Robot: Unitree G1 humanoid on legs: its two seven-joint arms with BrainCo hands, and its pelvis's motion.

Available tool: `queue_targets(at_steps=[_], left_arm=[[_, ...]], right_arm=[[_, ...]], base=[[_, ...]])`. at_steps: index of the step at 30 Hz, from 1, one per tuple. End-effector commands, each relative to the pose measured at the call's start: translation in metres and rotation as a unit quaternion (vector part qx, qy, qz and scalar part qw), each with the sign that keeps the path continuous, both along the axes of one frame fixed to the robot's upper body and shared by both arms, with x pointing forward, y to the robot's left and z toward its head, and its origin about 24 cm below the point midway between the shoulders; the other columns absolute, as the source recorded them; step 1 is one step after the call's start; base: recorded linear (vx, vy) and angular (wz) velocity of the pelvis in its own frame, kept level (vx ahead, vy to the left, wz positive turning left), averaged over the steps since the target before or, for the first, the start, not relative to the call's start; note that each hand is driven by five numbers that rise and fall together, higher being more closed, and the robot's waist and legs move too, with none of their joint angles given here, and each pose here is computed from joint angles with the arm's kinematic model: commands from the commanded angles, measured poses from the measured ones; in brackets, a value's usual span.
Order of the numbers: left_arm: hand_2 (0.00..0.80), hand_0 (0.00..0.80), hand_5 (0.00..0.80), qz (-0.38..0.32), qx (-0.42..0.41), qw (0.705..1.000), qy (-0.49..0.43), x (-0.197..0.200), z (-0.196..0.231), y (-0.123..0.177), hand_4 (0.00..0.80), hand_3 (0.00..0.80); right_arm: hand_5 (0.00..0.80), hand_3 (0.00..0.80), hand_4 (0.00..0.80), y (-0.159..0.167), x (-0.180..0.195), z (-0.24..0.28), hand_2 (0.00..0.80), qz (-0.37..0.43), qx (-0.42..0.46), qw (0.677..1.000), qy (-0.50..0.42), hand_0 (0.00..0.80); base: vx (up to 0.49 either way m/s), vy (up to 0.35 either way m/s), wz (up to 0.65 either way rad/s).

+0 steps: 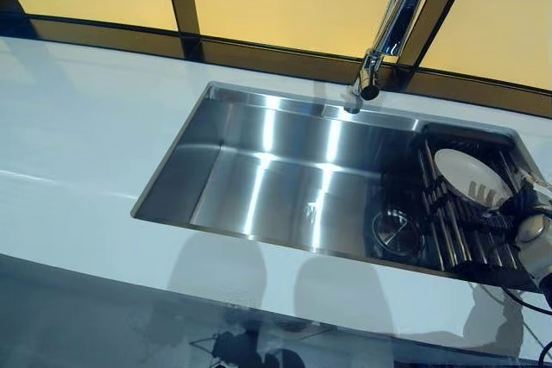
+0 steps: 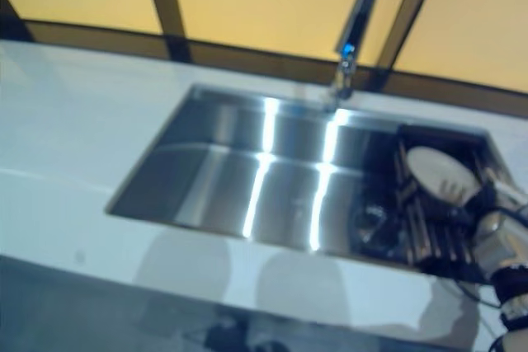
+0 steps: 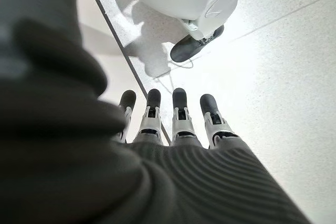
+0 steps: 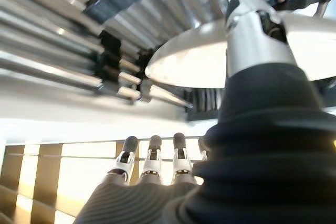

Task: Take plates into dishwasher

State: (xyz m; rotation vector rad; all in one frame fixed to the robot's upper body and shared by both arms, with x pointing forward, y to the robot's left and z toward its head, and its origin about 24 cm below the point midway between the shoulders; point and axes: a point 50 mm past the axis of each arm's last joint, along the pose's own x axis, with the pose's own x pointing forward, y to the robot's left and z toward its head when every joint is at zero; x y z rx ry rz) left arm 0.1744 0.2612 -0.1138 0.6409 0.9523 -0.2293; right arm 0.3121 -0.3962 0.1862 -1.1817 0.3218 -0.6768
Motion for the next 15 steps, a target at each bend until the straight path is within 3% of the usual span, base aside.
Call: queue_targets(at_steps=[1,15], left_arm=[[0.0,0.0,0.0,0.007,0.003,1.0,0.011,-0.0114,-0.0038,0.0041,0.0,0.0],[0.0,0.0,0.0,0.008,0.009,1.0,0.01,-0.0078,-0.001,0.0075,0.0,0.0]], right_arm=[[0.0,0.0,0.0,-0.0099,-0.0085,0.0208,0.0,-0.005,-0.035,0.999,-0.011,0.0],[0.0,0.0,0.0,-0.0032,-0.0037,0.0211,0.0,0.016,-0.036,0.999,-0.012,0.0]], base=[[0.0,0.0,0.0],[0.0,0.0,0.0]])
